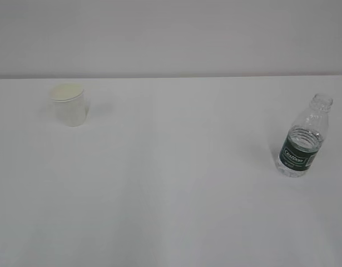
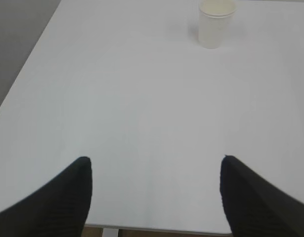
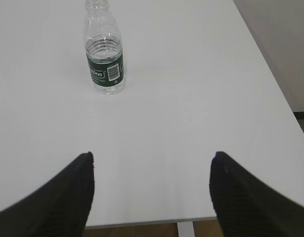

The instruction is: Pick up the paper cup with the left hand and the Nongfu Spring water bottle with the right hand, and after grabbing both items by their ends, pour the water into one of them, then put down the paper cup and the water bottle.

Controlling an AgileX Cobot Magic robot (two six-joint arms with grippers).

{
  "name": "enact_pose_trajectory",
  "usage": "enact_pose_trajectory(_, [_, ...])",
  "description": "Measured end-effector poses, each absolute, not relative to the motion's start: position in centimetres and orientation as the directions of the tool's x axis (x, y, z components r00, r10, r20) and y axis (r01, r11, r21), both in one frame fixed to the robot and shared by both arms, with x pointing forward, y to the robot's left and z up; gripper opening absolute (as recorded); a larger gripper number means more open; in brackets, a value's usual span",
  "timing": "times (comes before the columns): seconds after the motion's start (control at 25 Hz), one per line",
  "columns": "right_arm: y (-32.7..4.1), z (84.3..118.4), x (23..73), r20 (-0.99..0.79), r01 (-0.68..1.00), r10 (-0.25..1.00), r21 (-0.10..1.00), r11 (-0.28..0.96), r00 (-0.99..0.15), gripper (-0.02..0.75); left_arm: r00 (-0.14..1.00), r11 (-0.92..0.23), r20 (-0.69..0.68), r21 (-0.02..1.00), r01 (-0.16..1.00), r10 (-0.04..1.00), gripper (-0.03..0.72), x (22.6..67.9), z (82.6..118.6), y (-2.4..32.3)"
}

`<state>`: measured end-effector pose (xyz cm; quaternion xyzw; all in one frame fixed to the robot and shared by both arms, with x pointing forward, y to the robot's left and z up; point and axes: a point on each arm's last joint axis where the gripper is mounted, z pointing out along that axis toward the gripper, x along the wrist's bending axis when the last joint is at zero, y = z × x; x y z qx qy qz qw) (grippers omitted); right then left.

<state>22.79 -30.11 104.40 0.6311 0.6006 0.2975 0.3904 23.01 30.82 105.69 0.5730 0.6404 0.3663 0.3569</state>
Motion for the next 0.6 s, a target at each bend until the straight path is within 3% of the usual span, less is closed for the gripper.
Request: enact_pose_trajectory(0.6, [-30.11, 104.40, 22.79, -0.094, 0.526, 0.990, 0.850, 0.026, 0.101, 0.549, -0.089, 0.075, -0.037, 0.878, 0.472, 0.995, 0.520, 23.01, 105.69, 30.82])
